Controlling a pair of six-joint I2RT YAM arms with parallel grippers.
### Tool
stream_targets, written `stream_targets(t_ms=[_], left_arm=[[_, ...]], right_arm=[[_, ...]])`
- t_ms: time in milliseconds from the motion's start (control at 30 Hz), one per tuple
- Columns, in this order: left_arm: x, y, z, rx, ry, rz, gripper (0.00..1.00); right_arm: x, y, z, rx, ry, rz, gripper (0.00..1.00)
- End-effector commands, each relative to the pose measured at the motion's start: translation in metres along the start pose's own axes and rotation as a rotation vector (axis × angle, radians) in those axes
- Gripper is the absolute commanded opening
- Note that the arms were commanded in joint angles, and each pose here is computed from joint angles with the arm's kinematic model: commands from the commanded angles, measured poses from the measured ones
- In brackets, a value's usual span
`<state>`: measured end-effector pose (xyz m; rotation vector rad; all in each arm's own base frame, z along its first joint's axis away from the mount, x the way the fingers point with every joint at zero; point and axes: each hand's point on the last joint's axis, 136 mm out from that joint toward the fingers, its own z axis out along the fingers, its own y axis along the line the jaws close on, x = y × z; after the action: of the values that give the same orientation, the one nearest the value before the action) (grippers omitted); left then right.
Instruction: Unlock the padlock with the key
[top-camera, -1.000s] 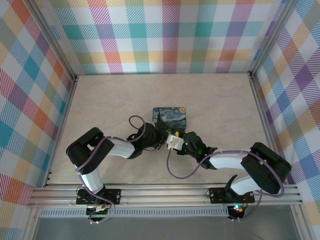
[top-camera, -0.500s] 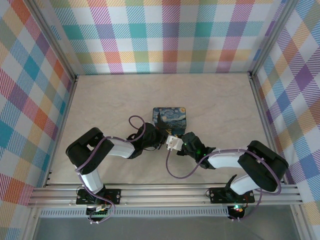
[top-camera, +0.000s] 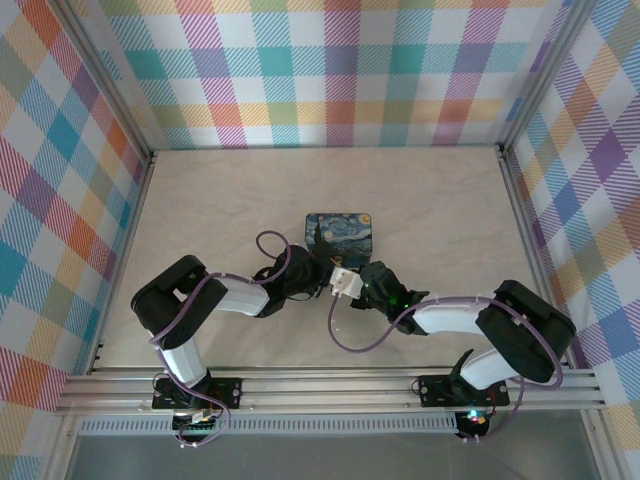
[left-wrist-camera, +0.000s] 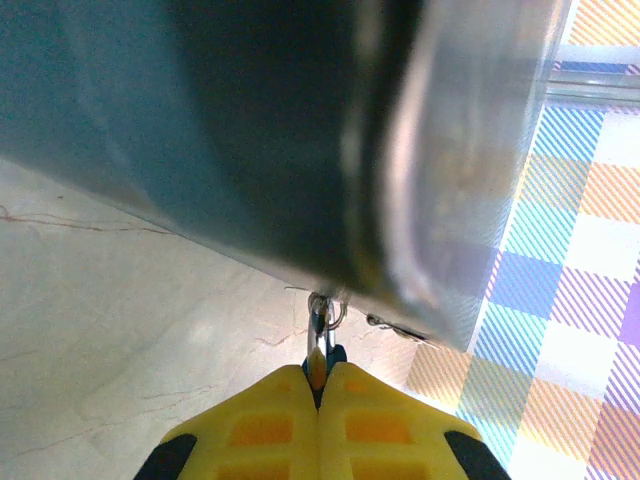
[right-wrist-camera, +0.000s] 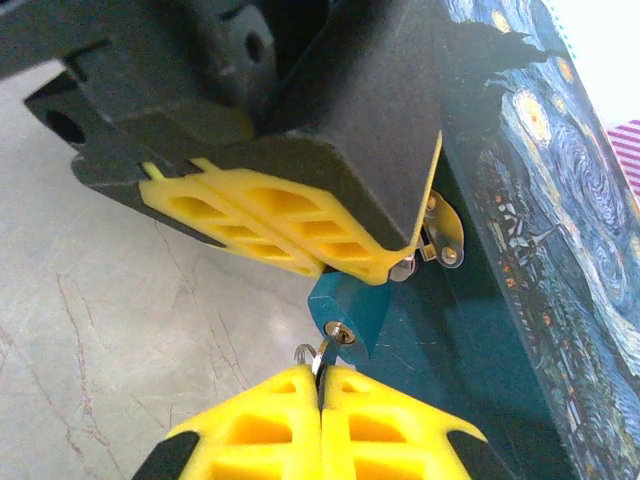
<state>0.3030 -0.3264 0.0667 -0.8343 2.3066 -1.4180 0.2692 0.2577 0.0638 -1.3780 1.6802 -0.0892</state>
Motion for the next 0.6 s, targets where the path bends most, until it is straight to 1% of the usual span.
stream_targets(t_ms=[0,167,267,467,567], left_arm=[[0.014,-0.010,-0.002,0.019,0.054,0.010,0.02],[0.014,-0.010,-0.002,0.020,0.053,0.009,0.02],[0.015,-0.010,-0.002,0.021,0.054,0.010,0.02],[0.015,-0.006,-0.003,0.008,0.048,0.020,0.02],[0.014,-0.002,-0.003,-0.009,0.043,0.034,0.12]], right_arm=[[-0.034,-0.026,-0.004,0.065,-0.086,0.107,0.00],[-0.041,-0.030,-0.009,0.054,-0.091,0.199,0.00],[-0.043,-0.027,-0.009,0.026,-0.107,0.299,0.00],[-0.031,-0.013,0.000,0.001,-0.097,0.417,0.00],[-0.028,-0.007,0.000,-0.025,-0.107,0.485,0.00]])
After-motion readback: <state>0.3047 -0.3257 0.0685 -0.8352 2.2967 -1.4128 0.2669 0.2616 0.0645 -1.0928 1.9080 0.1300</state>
